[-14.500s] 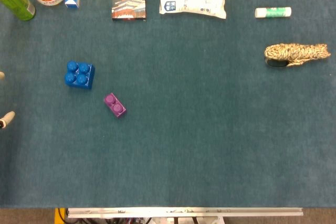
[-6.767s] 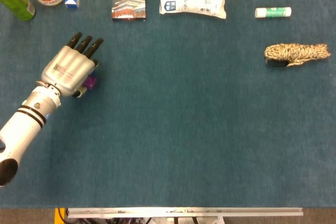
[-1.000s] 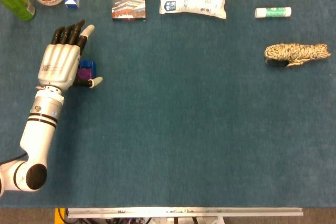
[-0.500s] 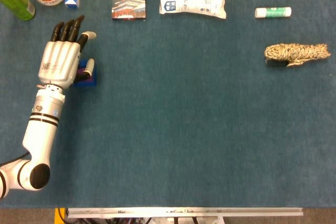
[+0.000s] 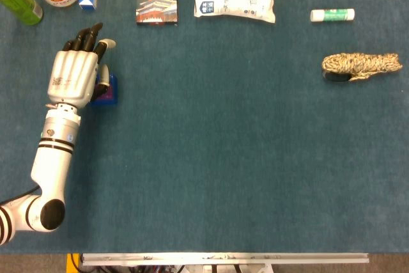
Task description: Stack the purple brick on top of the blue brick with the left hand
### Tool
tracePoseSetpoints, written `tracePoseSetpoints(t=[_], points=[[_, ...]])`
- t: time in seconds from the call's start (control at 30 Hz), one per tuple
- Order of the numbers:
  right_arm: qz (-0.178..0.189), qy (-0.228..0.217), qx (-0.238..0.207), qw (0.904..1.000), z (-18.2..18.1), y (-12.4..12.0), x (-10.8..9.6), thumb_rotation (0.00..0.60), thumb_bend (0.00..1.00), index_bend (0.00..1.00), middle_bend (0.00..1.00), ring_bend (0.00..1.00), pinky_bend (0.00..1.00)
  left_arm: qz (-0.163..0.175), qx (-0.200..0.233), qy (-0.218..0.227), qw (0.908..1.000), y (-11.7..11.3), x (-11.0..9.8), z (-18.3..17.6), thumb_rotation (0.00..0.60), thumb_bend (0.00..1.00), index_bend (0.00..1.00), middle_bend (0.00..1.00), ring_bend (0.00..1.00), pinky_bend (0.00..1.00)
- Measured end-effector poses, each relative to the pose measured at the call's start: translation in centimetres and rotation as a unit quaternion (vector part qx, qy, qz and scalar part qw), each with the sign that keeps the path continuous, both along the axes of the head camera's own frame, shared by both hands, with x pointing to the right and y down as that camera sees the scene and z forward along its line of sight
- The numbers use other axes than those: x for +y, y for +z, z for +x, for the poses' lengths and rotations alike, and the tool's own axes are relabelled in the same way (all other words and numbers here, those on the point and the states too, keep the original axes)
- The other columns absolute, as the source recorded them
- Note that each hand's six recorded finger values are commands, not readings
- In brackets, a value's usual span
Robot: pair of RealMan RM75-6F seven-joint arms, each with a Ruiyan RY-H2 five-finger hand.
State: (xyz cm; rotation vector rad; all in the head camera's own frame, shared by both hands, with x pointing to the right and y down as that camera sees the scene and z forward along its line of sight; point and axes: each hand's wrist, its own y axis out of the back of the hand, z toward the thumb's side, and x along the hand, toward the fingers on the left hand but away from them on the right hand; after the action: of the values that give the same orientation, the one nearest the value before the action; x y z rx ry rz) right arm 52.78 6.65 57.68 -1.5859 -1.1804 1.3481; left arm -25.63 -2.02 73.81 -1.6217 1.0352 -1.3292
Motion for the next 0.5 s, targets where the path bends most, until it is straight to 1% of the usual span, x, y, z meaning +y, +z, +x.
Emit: tracePoseSetpoints(t=[0.03,0.1,0.13,0.17,0.2,0.23,0.3,0.37,0.5], points=[[0.0,0.0,0.0,1.0,0.0,0.0,0.0,0.6,0.48,0.24,0.27,0.08,0.21,0.001,0.002,-0.002,1.0,-0.02,-0.03,0.03,0.6,0.59,0.22,0.07,0.1,0.23],[-0.001,0.0,0.0,1.0,-0.01,0.01,0.01,0.6,0.48,0.24,0.27,0.08,0.21,0.007,0.006,-0.004,0.9999,-0.14,-0.11,0.05,0.6,0.39,0.2,0.07,0.1,0.23],[-0.001,0.0,0.0,1.0,-0.01,0.02,0.0,0.6,0.48,0.24,0.27,0.08,0.21,0.01,0.009,-0.004,0.9999,-0.25,-0.14,0.09,0.6,0.21,0.2,0.07,0.1,0.22],[-0.001,0.0,0.0,1.0,-0.01,0.02,0.0,0.6,0.48,0.24,0.27,0.08,0.21,0.012,0.012,-0.003,0.9998,-0.31,-0.14,0.15,0.593,0.13,0.19,0.07,0.1,0.22],[-0.001,0.0,0.0,1.0,-0.02,0.04,0.01,0.6,0.48,0.24,0.27,0.08,0.21,0.014,0.015,-0.001,0.9998,-0.38,-0.15,0.2,0.572,0.05,0.19,0.07,0.1,0.21],[-0.001,-0.001,0.0,1.0,-0.03,0.05,0.02,0.6,0.48,0.24,0.27,0.08,0.21,0.017,0.02,0.001,0.9997,-0.47,-0.17,0.28,0.541,0.01,0.19,0.07,0.09,0.18],[-0.002,-0.001,0.001,1.0,-0.06,0.08,0.02,0.6,0.48,0.24,0.27,0.08,0.21,0.019,0.03,0.004,0.9994,-0.61,-0.18,0.38,0.507,0.0,0.2,0.07,0.09,0.15],[-0.002,-0.001,0.001,1.0,-0.09,0.09,0.03,0.6,0.48,0.24,0.27,0.08,0.21,0.021,0.041,0.01,0.9989,-0.78,-0.2,0.46,0.495,0.0,0.22,0.08,0.09,0.12],[-0.003,-0.002,0.002,1.0,-0.12,0.14,0.04,0.6,0.48,0.24,0.27,0.08,0.21,0.017,0.049,0.016,0.9985,-0.78,-0.15,0.31,0.495,0.0,0.25,0.1,0.09,0.1]])
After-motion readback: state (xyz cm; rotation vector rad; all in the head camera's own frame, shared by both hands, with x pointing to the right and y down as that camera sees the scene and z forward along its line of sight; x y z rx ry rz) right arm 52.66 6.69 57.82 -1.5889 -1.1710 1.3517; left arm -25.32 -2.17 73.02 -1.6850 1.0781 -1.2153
